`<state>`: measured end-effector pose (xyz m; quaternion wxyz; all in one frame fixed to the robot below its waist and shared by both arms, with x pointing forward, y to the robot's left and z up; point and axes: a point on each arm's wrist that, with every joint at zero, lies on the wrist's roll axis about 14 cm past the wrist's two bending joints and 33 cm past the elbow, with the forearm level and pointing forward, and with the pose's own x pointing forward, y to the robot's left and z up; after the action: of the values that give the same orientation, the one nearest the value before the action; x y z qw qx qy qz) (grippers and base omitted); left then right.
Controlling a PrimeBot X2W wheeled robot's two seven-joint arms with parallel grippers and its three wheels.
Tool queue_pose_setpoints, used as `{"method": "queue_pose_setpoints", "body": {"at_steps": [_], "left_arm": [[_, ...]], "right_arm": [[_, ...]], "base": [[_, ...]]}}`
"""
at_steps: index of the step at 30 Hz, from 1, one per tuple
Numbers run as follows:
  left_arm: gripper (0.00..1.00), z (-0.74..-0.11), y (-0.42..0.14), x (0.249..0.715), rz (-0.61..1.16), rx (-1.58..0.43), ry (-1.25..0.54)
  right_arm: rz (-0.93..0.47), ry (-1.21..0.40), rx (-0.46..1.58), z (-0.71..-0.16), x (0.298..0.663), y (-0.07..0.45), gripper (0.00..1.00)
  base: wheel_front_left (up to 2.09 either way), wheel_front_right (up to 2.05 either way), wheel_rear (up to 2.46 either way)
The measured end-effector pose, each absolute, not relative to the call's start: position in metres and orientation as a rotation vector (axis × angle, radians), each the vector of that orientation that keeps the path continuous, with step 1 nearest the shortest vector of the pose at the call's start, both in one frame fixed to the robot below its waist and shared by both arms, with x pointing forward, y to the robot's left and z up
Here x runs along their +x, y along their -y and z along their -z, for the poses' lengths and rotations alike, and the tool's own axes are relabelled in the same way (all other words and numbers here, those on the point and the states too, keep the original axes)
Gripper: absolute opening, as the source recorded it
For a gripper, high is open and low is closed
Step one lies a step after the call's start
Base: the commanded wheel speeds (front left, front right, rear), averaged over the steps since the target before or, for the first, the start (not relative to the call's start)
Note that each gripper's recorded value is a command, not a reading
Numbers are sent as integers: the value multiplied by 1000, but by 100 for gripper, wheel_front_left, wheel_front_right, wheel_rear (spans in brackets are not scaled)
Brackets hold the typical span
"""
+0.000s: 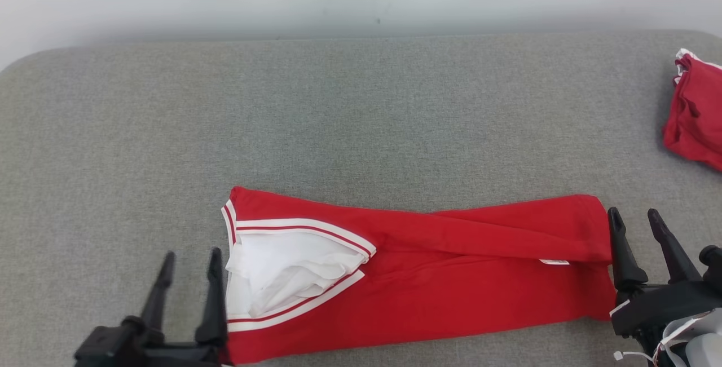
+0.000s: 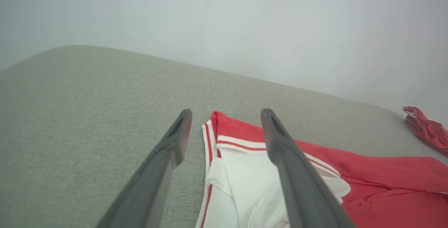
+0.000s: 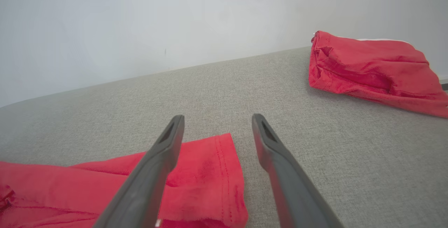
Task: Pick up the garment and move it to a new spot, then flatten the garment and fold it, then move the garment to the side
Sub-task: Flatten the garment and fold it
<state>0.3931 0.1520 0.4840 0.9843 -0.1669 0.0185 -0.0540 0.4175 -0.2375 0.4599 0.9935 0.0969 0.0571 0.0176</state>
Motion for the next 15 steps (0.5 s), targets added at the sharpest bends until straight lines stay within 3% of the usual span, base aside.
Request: {"method": "queue_pose_setpoints", "body": {"at_steps": [8, 15], "left_arm": [[100, -518, -191, 395, -9, -196, 110], [100, -515, -211, 390, -57, -124, 114]], "right_arm": [[-31, -232, 172, -442, 418, 238, 100], [-25, -377, 178, -410, 415, 232, 100]], "base": [[0, 0, 0], [0, 0, 0]]}}
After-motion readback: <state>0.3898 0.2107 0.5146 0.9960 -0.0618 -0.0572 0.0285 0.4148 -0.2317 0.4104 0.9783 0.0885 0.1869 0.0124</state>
